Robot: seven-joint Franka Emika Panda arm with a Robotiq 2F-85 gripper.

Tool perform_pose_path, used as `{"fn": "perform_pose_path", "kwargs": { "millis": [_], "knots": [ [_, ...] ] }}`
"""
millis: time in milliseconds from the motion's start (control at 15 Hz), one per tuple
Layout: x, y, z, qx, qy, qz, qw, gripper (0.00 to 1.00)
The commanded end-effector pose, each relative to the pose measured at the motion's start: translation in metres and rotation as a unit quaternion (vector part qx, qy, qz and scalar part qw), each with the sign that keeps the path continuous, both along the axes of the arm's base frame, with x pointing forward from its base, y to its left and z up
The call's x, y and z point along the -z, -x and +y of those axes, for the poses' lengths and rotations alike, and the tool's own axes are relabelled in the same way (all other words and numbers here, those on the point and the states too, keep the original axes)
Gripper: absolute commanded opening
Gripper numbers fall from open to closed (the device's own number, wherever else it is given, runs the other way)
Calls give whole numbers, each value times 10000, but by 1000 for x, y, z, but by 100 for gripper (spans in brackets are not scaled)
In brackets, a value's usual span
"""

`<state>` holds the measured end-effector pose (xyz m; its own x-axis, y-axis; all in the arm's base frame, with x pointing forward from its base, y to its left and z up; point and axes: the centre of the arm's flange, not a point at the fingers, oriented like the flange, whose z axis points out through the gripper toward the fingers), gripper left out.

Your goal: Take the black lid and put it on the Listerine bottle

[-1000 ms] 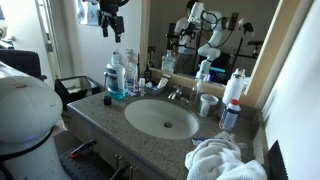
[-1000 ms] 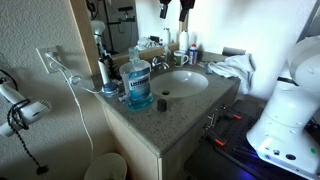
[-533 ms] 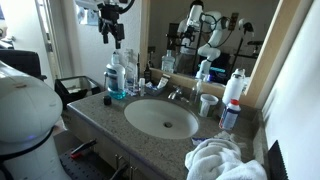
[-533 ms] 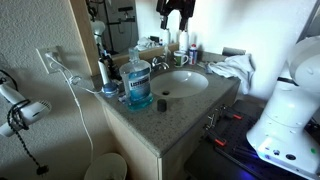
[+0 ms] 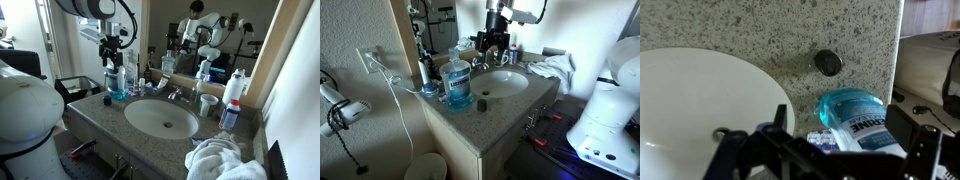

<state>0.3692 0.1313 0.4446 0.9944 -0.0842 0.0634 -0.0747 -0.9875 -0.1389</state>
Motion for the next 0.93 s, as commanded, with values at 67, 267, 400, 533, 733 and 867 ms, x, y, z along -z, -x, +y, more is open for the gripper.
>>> {"fn": "perform_pose_path", "kwargs": {
  "millis": [67,267,400,533,733,867],
  "knots": [
    [64,4,17,-155,-230,276,9992,100],
    [98,3,30,-235,-212,457,9985,100],
    [116,0,39,-312,-108,488,9983,100],
    [132,-5,48,-345,-3,416,9985,100],
    [153,-11,59,-451,154,232,9986,100],
    [167,-14,62,-536,258,171,9981,100]
  ]
}}
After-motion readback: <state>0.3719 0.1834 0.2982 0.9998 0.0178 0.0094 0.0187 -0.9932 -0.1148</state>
